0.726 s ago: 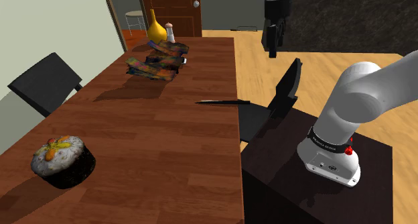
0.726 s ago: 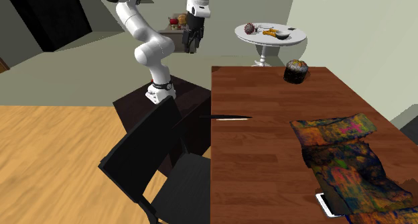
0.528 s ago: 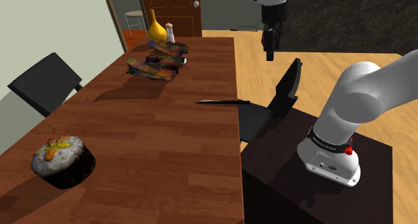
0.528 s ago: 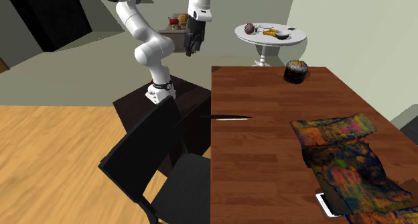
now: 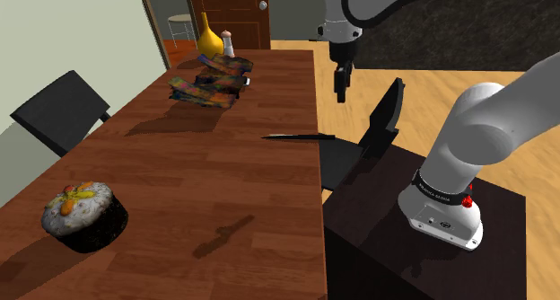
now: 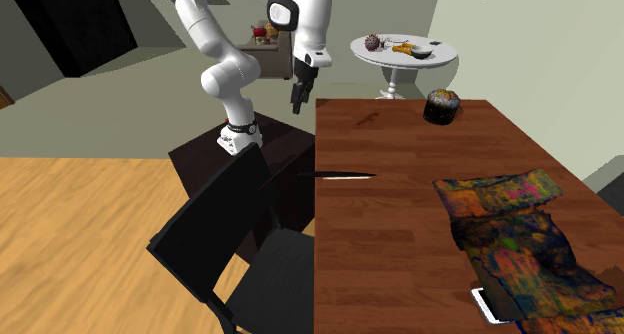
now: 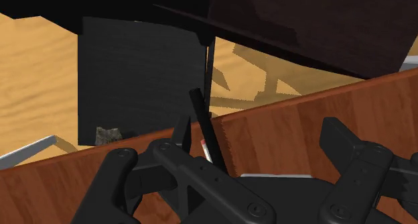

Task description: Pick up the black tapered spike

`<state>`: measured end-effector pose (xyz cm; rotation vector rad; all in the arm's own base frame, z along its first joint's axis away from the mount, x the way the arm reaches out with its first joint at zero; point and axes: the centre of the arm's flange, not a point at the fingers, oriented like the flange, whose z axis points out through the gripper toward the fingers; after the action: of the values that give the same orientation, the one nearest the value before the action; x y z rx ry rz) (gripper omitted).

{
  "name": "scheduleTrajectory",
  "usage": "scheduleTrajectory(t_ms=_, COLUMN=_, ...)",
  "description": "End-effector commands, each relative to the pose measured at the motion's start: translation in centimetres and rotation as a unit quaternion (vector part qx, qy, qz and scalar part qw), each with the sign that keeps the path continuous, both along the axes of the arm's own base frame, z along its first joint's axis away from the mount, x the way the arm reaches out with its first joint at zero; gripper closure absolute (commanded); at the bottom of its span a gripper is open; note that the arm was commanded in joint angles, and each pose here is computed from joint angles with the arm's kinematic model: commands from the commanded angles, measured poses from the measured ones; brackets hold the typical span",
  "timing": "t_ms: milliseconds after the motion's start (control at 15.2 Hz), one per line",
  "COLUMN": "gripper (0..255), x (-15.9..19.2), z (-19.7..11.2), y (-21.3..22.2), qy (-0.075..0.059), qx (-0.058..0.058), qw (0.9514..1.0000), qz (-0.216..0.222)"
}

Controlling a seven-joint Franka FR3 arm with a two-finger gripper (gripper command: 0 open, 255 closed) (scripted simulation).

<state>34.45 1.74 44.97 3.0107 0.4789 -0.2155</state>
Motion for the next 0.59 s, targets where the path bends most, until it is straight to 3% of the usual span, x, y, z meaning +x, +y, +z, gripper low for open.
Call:
scheduleTrajectory(t_ms=0, gripper=0, x=1.7, z=-2.2, y=-0.2, qy=-0.005, qx=0.002, qw=0.9998, qz=0.018)
scheduleTrajectory(t_ms=528, gripper=0, x=7.4, z=-10.6, y=-0.1, qy=-0.016, qx=0.010, qw=0.9960, qz=0.087)
